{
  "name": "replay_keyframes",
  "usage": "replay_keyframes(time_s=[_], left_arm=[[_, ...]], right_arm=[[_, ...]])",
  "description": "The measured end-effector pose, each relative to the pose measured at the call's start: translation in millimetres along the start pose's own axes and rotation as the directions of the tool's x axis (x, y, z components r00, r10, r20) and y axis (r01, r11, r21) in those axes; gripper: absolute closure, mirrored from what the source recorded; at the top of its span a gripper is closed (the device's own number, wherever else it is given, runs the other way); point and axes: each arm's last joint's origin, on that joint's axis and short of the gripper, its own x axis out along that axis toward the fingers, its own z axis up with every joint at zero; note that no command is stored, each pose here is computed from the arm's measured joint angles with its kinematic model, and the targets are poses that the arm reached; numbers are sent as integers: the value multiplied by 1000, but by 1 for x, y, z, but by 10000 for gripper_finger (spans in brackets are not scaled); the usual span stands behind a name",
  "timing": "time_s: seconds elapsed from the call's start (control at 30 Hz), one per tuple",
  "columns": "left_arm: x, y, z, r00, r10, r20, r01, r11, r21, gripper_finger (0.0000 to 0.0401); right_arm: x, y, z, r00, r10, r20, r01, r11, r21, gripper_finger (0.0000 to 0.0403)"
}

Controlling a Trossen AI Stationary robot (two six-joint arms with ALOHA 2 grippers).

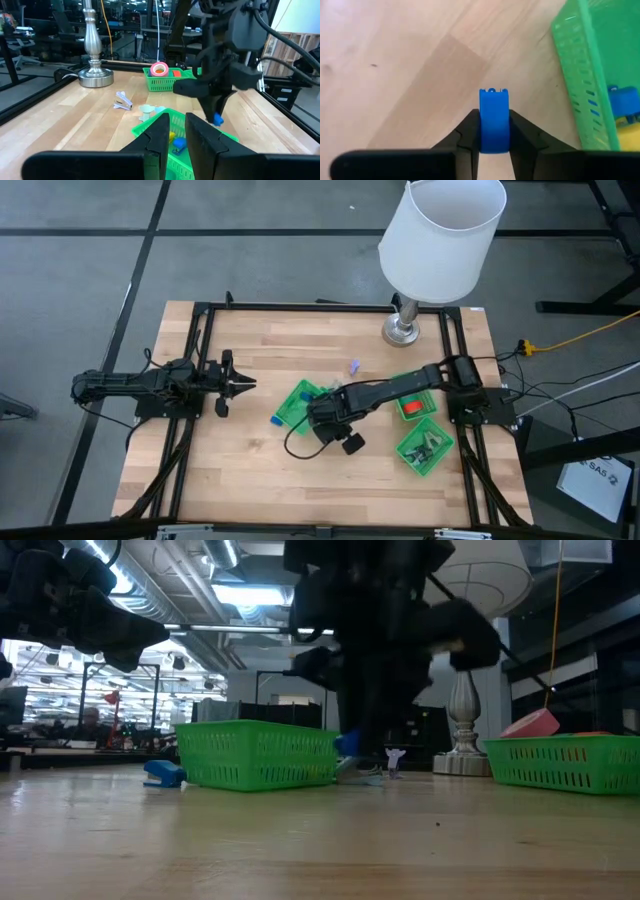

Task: Pick and place Stapler, Stapler remover, tape
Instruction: Put the blue stapler into the center green bin

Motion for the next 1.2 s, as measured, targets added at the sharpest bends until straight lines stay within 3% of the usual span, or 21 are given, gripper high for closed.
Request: replay_keyframes(time_s=[0.43,0.73,0.9,1.07,1.2], left_arm=[[0,0,0,1000,0,0,0,1000,0,343],[0,0,0,1000,0,0,0,1000,0,343],[0,0,0,1000,0,0,0,1000,0,343],[0,0,0,1000,0,0,0,1000,0,343],[0,0,0,1000,0,0,0,1000,0,343]], right_arm=[[-31,-16,11,962,150,228,-192,966,172,329],[-45,-44,23,908,36,418,-173,940,295,329],[-48,-61,22,891,-65,448,-153,888,433,329],[-43,-72,14,911,-211,355,-61,783,620,324],[-32,-77,11,918,-236,320,-48,735,677,322]])
